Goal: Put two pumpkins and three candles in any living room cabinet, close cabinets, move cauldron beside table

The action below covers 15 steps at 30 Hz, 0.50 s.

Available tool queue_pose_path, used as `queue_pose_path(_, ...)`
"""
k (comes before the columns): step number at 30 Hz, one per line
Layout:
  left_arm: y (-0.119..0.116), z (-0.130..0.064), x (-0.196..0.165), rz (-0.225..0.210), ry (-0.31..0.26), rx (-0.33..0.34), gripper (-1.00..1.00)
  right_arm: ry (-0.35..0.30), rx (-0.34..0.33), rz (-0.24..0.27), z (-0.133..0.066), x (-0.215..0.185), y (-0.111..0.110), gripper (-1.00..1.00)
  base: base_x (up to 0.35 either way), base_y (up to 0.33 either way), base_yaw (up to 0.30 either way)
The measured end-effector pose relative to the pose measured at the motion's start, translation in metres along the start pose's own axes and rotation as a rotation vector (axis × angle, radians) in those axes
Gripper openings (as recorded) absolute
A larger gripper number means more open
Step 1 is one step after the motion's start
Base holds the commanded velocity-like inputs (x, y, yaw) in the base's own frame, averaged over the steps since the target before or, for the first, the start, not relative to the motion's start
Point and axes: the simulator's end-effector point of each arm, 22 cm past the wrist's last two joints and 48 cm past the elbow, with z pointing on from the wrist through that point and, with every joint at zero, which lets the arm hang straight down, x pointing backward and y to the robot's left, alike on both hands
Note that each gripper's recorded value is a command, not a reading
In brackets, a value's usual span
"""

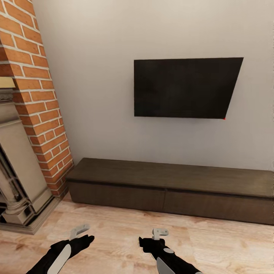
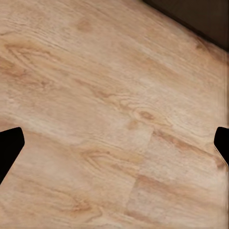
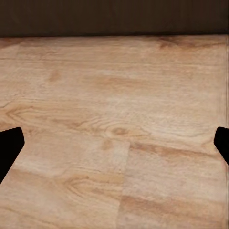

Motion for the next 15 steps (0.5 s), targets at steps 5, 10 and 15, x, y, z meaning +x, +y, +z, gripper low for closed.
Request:
queue_pose_path(5,0.0006,0.0,-0.0001,0.0,0.0,-0.001,1.0,-0.002,0.0,0.005,-0.0001,-0.0008,0.0003,1.0,0.156,-0.305,0.0)
queue_pose_path(10,0.0009,0.0,0.0,-0.001,0.0,-0.001,1.0,-0.004,-0.002,0.011,-0.0001,-0.0019,0.0016,1.0,0.157,-0.304,0.0)
queue_pose_path(15,0.0011,0.0,0.0,-0.001,0.0,-0.002,1.0,-0.004,-0.004,0.012,-0.0002,-0.0019,0.002,1.0,0.157,-0.304,0.0)
